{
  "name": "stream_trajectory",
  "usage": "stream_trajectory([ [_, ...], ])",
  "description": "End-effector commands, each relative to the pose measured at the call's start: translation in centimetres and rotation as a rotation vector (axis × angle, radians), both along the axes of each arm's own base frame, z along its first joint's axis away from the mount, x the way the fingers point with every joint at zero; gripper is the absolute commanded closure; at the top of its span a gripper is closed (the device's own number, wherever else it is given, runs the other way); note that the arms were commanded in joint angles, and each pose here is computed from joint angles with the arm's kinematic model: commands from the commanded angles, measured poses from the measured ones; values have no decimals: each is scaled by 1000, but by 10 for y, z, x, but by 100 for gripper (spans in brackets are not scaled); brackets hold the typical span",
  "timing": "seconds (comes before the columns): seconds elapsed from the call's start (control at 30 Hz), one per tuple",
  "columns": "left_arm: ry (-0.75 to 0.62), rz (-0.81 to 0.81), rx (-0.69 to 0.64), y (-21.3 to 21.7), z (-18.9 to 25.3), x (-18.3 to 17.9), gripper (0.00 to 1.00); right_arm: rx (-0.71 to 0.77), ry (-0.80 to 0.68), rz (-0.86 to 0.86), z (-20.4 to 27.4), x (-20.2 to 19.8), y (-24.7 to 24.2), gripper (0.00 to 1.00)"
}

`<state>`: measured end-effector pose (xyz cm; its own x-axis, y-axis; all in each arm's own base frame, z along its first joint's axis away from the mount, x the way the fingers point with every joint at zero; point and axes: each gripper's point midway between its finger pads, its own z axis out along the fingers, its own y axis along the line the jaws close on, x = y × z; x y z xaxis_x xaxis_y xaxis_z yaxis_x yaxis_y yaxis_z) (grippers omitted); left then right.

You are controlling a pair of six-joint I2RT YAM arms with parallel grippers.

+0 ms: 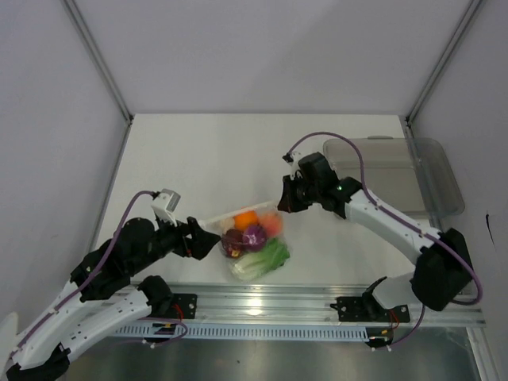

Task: Place the food in the zip-top bag and seal the zipper
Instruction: Place the zipper food storage bag at the center of the board, then reset both arms

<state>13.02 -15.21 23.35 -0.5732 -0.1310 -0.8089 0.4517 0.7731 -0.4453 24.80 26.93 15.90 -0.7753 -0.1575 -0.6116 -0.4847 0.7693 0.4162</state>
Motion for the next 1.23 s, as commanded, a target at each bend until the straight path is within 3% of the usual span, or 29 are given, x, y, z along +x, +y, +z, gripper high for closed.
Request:
stream_trajectory([
  [0.0, -109, 114, 15, 9, 34, 27, 1, 62, -72, -39, 36, 61, 14, 100],
  [0.07, -123, 134, 4, 13, 43, 28, 0, 7, -24, -70, 17, 90, 10, 100],
  [0.13, -143, 122, -31, 12, 51, 25, 1, -8, -66, -84, 32, 123, 11, 100],
  [0.17, -139, 92, -43, 8, 49, 21, 1, -55, -14, -102, 9, 137, 6, 100],
  [0.2, -142, 75, -61, 6, 51, 18, 0, -45, -45, -111, 24, 154, 8, 98],
  [0.27, -151, 41, -98, 1, 53, 13, 1, -131, 3, -133, -2, 170, 0, 76],
  [0.3, -136, 23, -101, -1, 47, 10, 1, -152, -1, -144, -2, 176, -3, 52],
  [0.37, -115, 15, -118, -2, 45, 6, 0, -180, -35, -171, 6, 186, -7, 33],
  [0.4, -110, 9, -120, -3, 44, 4, 1, -168, -66, -177, 18, 186, -7, 1],
  [0.53, -85, 1, -133, -5, 35, 2, 1, -153, -156, -206, 54, 174, -14, 1],
  [0.7, -85, -10, -136, -9, 34, 3, 0, -291, -237, -337, 90, 133, -48, 1],
  [0.87, -68, -28, -143, -16, 30, 3, 1, -370, -136, -407, 58, 64, -73, 1],
  [1.07, -12, -51, -171, -25, 15, 0, 0, -302, -127, -405, 38, -2, -97, 0],
  [1.2, 4, -103, -240, -35, 13, -9, 1, -139, -202, -395, 54, -20, -101, 1],
])
